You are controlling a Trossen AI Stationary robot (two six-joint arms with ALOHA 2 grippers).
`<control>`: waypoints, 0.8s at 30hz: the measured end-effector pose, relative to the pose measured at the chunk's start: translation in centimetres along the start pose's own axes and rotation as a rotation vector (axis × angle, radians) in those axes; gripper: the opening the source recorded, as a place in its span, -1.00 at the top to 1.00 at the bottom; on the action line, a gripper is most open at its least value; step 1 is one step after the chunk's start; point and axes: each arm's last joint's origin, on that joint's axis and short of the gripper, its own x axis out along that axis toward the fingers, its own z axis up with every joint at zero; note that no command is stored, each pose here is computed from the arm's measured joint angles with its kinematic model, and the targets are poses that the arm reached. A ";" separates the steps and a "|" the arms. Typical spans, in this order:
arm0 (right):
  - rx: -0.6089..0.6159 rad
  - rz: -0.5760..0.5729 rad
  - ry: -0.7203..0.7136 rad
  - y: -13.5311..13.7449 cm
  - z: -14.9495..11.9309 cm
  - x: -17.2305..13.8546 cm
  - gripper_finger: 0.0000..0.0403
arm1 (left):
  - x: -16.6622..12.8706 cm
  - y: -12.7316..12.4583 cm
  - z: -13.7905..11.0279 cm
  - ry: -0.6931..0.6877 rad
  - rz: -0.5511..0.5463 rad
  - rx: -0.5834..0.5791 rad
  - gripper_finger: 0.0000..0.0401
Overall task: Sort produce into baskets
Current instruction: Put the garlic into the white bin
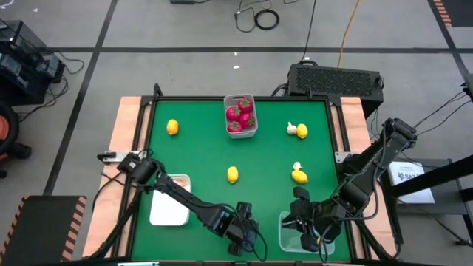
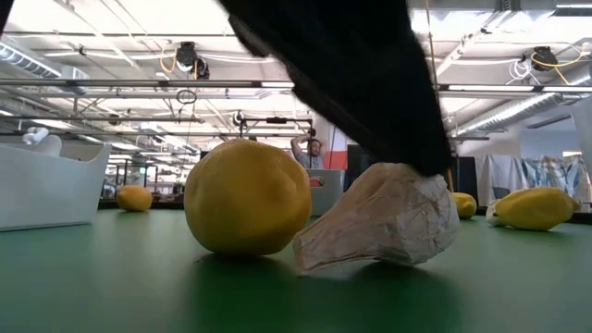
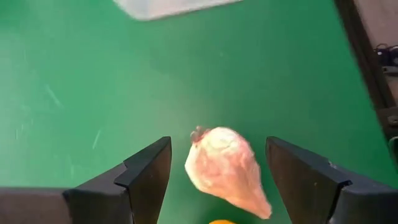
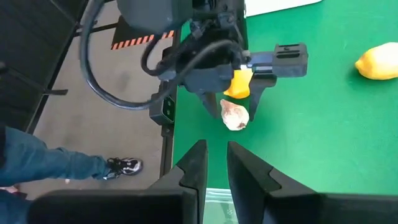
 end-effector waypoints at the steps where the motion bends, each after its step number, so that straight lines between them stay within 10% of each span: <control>1: 0.000 0.000 0.000 0.0 0.0 0.0 0.74 | 0.1 0.0 -0.1 0.008 0.000 -0.008 -0.33; 24: 0.000 0.000 -0.001 0.0 0.0 0.0 0.74 | 1.4 1.3 -0.5 0.059 -0.012 -0.044 -0.22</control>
